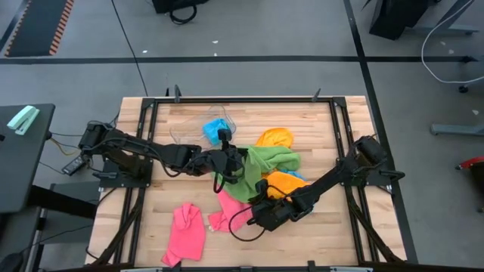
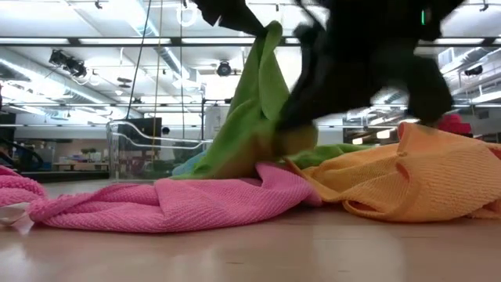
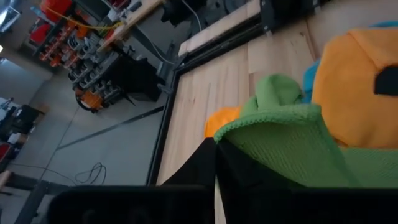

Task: Fold microfiber towels
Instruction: Fold the left green microfiber towel

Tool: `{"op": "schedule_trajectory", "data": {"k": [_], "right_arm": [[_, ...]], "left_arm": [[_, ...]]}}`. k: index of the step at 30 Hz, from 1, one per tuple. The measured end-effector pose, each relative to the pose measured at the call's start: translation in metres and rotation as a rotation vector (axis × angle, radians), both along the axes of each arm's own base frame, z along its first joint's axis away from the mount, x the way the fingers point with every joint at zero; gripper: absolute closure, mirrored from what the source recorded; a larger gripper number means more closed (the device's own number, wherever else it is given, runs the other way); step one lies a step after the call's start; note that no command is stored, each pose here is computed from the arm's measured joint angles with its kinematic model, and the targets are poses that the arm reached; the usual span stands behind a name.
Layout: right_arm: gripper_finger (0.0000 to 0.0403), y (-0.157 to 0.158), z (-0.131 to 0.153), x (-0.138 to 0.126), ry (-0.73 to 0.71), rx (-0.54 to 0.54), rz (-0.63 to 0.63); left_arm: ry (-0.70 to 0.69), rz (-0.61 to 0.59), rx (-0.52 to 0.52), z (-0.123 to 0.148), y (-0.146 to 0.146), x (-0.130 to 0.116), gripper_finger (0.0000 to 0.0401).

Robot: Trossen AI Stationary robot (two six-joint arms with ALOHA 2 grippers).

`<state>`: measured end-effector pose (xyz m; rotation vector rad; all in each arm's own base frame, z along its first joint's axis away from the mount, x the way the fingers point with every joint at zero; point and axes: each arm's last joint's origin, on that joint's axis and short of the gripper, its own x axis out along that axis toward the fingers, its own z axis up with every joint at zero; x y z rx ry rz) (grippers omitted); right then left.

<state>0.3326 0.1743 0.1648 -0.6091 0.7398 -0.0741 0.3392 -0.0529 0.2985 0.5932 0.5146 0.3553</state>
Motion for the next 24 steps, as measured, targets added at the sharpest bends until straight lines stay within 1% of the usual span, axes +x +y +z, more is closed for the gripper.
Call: {"op": "schedule_trajectory", "data": {"k": [3,6,9,11,13,16,19,22,24], "right_arm": [[0.0366,-0.002,0.034,-0.008,-0.1,0.107,-0.04],[0.0366,-0.011,0.066,-0.02,-0.18,0.25,-0.123],[0.0366,-0.019,0.086,-0.033,-0.219,0.369,-0.213],[0.0366,-0.021,0.091,-0.038,-0.223,0.43,-0.25],[0.0366,-0.021,0.091,-0.04,-0.203,0.482,-0.26],[0.0366,-0.019,0.087,-0.039,-0.154,0.552,-0.255],[0.0366,-0.014,0.084,-0.04,-0.105,0.63,-0.233],[0.0366,-0.005,0.089,-0.042,-0.127,0.677,-0.184],[0.0366,0.002,0.095,-0.044,-0.159,0.699,-0.138]], "left_arm": [[-0.049,-0.022,-0.01,0.005,-0.007,0.0,0.038],[-0.033,-0.059,-0.014,0.003,-0.014,-0.001,0.0385],[-0.008,-0.068,-0.054,-0.003,-0.021,-0.002,0.0392],[-0.004,-0.065,-0.11,-0.009,-0.024,-0.001,0.0392],[0.014,-0.087,-0.163,-0.015,-0.028,0.001,0.0388],[0.038,-0.121,-0.228,-0.03,-0.036,0.009,0.0378],[0.065,-0.166,-0.271,-0.041,-0.047,0.012,0.0381],[0.061,-0.222,-0.291,-0.04,-0.06,0.01,0.0391],[0.054,-0.248,-0.301,-0.032,-0.07,0.007,0.0394]]}}
